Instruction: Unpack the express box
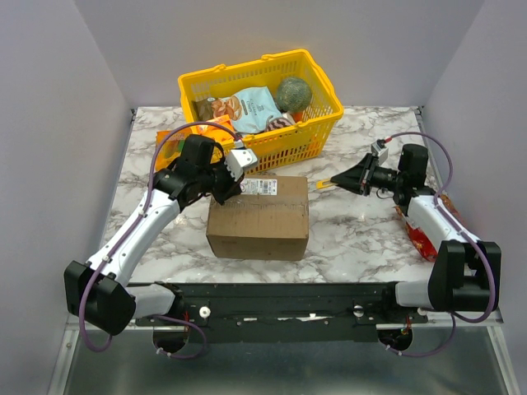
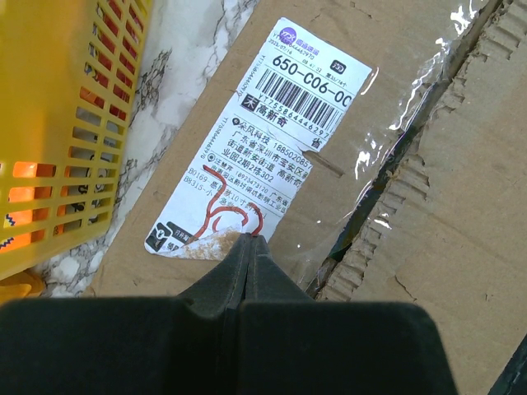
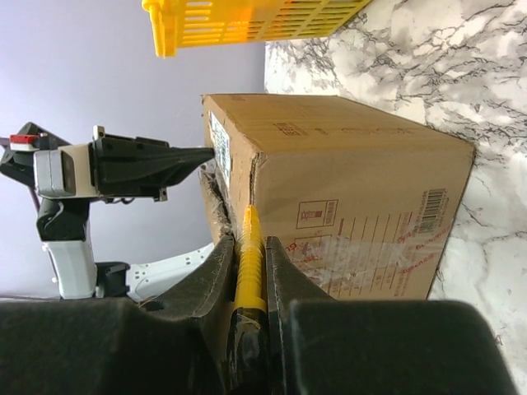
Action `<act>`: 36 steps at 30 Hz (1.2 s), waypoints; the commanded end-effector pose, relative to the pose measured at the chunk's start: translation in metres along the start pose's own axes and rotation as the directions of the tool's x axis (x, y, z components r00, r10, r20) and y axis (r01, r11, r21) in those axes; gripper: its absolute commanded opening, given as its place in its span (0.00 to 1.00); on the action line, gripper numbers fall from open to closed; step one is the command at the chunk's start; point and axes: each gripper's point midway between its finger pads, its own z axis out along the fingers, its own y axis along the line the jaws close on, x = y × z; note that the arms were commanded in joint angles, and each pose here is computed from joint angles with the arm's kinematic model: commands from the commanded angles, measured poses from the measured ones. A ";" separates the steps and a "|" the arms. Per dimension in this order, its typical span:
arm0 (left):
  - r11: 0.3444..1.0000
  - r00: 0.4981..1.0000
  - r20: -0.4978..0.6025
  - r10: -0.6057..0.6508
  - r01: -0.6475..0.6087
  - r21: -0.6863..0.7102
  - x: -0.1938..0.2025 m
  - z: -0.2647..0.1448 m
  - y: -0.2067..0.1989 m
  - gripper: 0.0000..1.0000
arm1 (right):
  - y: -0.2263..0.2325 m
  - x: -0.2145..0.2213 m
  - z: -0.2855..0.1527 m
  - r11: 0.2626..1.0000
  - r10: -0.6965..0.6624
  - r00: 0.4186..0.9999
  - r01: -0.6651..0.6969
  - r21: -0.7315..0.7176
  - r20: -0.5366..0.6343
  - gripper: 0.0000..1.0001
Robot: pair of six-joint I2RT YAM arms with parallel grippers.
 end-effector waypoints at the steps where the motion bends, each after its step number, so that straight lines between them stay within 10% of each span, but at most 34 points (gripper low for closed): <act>1: 0.999 0.997 -0.072 -0.037 0.037 -0.006 0.023 0.003 -0.002 0.00 | 0.008 -0.002 0.000 0.999 -0.022 1.000 0.022 -0.026 0.023 0.00; 36: 0.999 0.995 -0.088 -0.038 0.039 0.009 0.032 0.005 -0.006 0.00 | 0.006 -0.008 0.005 0.999 -0.016 0.997 0.013 0.035 0.077 0.00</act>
